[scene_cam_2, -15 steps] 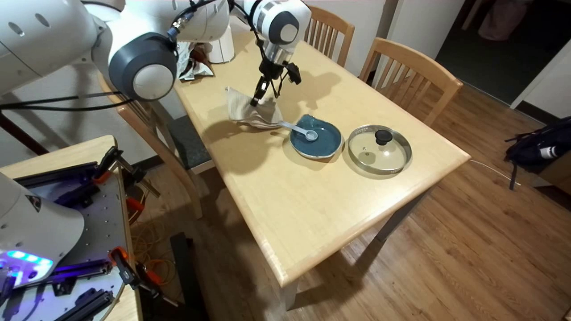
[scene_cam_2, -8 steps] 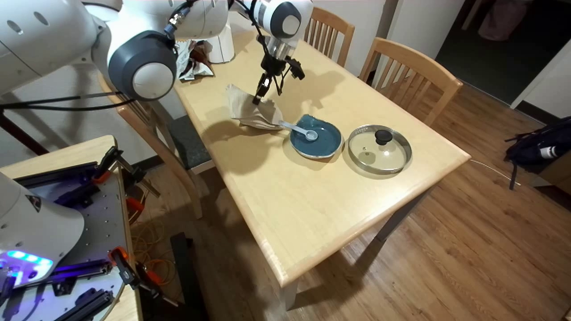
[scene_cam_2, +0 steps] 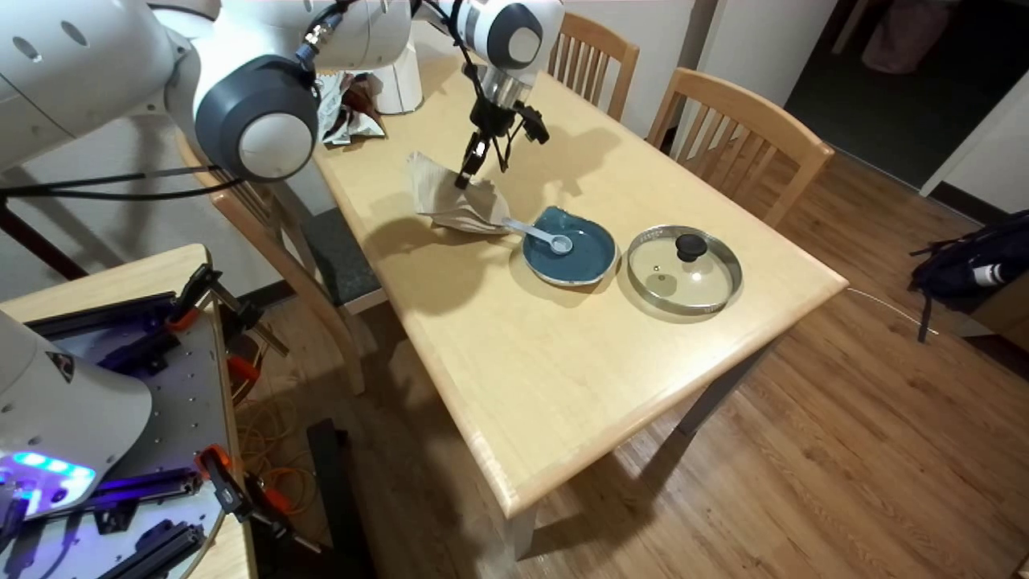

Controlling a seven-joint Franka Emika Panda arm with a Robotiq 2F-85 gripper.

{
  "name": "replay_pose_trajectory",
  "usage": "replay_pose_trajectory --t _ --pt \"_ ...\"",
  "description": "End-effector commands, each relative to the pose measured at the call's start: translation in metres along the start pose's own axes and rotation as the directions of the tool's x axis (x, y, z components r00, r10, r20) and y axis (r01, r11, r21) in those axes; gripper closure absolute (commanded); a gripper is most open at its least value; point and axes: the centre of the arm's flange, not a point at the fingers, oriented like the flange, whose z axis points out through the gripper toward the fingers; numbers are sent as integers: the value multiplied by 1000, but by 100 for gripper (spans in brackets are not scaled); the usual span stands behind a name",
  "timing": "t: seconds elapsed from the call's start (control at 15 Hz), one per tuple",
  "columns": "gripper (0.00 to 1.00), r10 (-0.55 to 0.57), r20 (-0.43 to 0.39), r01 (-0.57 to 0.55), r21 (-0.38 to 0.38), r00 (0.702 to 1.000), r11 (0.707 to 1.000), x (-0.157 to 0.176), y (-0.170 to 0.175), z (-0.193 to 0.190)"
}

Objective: Use the towel to wipe the table

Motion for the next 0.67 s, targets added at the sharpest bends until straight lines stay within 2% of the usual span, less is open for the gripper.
replay_pose_trajectory --t 0.0,0.07,0.13,0.33,0.6 --pt "93 0 0 0 0 1000 1000 0 0 0" --pt "98 0 0 0 0 1000 1000 0 0 0" --pt "98 6 34 -6 -15 999 1000 -4 2 -3" --pt "98 8 40 -6 -44 999 999 -24 12 -1" --pt "98 -7 83 10 -44 997 999 -49 30 15"
